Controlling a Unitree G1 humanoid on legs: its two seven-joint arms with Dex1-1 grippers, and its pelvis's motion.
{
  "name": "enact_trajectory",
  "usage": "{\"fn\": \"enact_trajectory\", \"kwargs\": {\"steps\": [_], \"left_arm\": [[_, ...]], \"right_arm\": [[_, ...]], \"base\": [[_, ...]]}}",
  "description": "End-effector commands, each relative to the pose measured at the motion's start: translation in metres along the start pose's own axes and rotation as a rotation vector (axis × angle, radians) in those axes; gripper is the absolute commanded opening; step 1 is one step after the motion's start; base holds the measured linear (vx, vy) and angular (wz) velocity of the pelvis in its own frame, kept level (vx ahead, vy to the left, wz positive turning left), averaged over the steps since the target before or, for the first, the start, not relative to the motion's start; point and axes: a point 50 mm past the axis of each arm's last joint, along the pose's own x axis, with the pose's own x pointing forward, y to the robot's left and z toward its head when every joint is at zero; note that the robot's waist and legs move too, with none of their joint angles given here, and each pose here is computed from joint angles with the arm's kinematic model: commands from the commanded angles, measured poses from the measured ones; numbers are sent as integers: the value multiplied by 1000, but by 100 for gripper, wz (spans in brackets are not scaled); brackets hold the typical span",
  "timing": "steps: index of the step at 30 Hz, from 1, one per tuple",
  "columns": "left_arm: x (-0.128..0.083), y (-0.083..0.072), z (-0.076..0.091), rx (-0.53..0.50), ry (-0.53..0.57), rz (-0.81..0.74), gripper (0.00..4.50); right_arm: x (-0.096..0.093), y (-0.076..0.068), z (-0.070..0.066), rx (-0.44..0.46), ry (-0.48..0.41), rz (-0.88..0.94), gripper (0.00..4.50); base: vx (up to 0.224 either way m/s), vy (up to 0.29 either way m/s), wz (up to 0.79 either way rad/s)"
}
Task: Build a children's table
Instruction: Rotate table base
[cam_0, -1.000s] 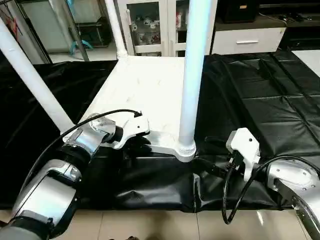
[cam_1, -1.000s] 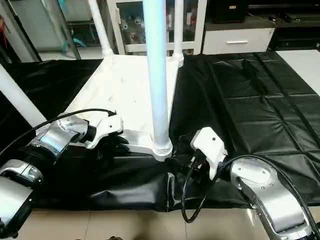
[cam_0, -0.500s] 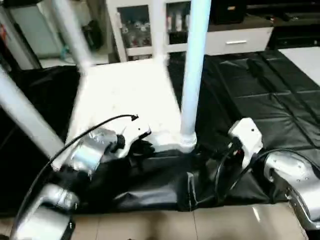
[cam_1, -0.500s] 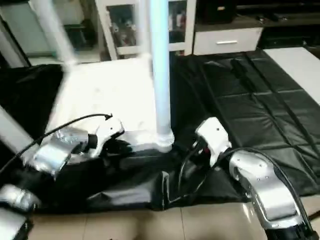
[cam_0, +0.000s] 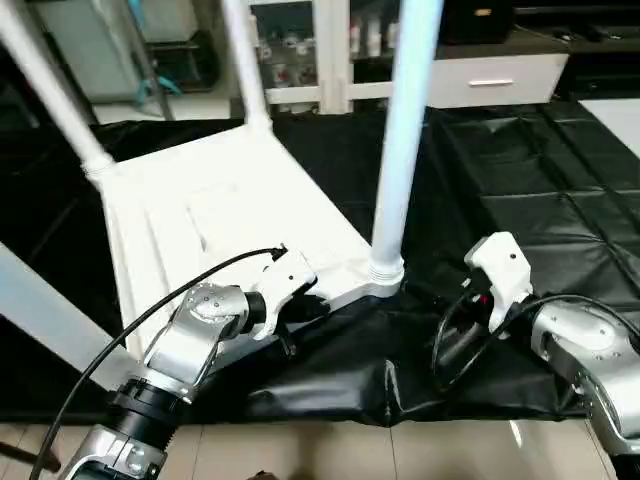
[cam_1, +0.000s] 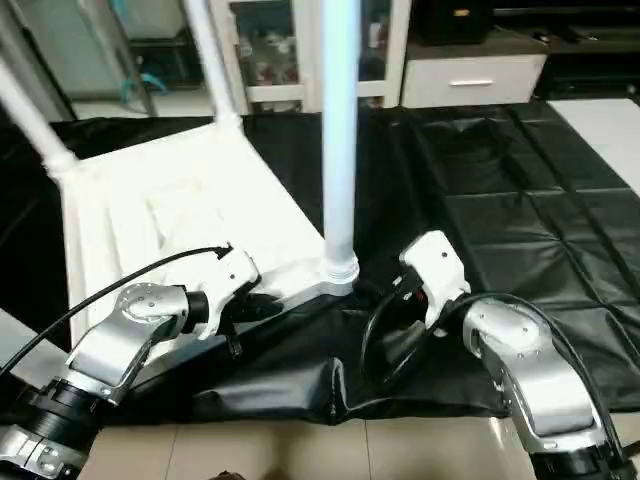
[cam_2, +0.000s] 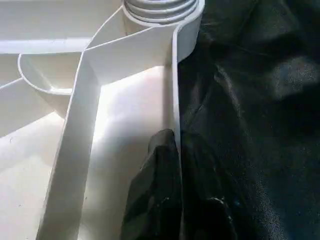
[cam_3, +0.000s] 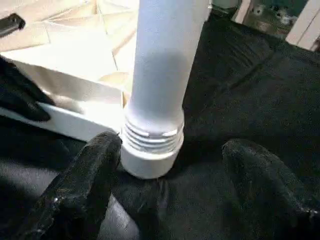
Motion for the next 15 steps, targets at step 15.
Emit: {"fn": "enact_trajectory", "kwargs": {"steps": [15], "left_arm": [[10, 5, 4, 52, 11, 16, 82]], "right_arm": [[-4, 1, 4, -2, -7, 49, 365]], "base": [[0, 0, 0]]}}
